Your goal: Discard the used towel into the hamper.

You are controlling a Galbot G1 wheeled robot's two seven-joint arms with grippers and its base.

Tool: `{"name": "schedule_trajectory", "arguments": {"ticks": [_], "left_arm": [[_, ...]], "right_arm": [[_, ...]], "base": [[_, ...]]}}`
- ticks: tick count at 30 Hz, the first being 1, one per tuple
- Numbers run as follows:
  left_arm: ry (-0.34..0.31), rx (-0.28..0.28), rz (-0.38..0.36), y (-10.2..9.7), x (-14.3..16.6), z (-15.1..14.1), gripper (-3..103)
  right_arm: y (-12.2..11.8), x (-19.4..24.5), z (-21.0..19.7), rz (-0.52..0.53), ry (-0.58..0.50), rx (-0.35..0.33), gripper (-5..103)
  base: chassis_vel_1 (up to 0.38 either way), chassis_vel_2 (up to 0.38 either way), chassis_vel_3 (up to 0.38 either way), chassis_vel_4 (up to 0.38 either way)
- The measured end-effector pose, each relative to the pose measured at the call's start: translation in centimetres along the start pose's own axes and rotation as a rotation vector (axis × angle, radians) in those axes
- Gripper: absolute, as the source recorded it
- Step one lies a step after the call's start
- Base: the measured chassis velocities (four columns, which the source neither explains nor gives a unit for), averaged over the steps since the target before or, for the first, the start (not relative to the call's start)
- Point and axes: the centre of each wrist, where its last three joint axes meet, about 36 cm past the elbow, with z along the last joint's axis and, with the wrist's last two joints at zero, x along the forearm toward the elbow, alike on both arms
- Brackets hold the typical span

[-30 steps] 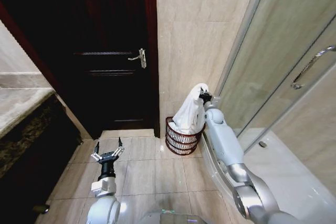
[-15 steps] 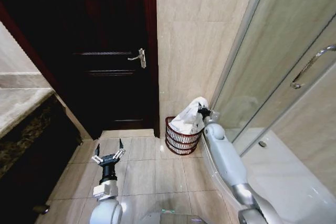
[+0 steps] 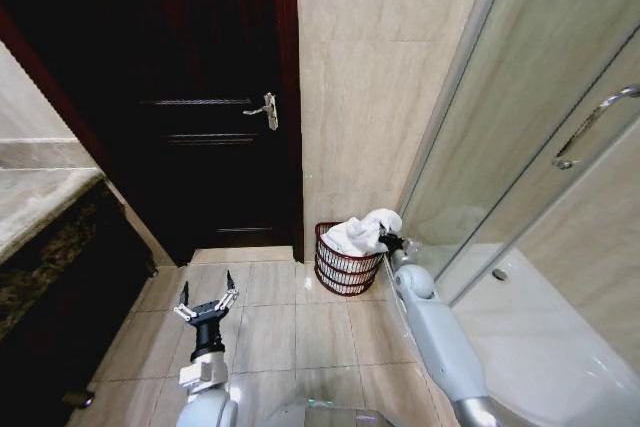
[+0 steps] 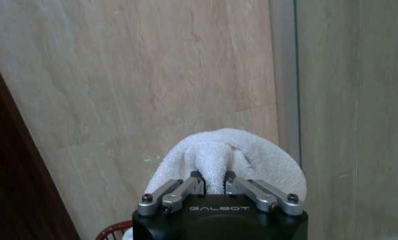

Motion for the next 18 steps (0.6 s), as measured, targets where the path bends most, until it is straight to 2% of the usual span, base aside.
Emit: {"name": "schedule_trajectory", "arguments": {"ticks": [3, 6, 18], "left_arm": [[0.001, -0.002, 0.004, -0.1, -0.1, 0.0, 100], [0.005, -0.003, 0.014, -0.3, -0.4, 0.0, 100], [0.016, -0.009, 0.049, -0.8, -1.3, 0.0, 100]], "right_arm": [[0.3, 0.7, 0.0, -0.003, -0.026, 0.021, 12], [0.5, 2.1, 0.4, 0.006, -0.066, 0.078, 12], [0.3, 5.1, 2.6, 0.035, -0.129, 0.092, 12]], "base": [[0.000, 0.000, 0.000, 0.000], [0.000, 0.000, 0.000, 0.000], [0.000, 0.000, 0.000, 0.000]]}}
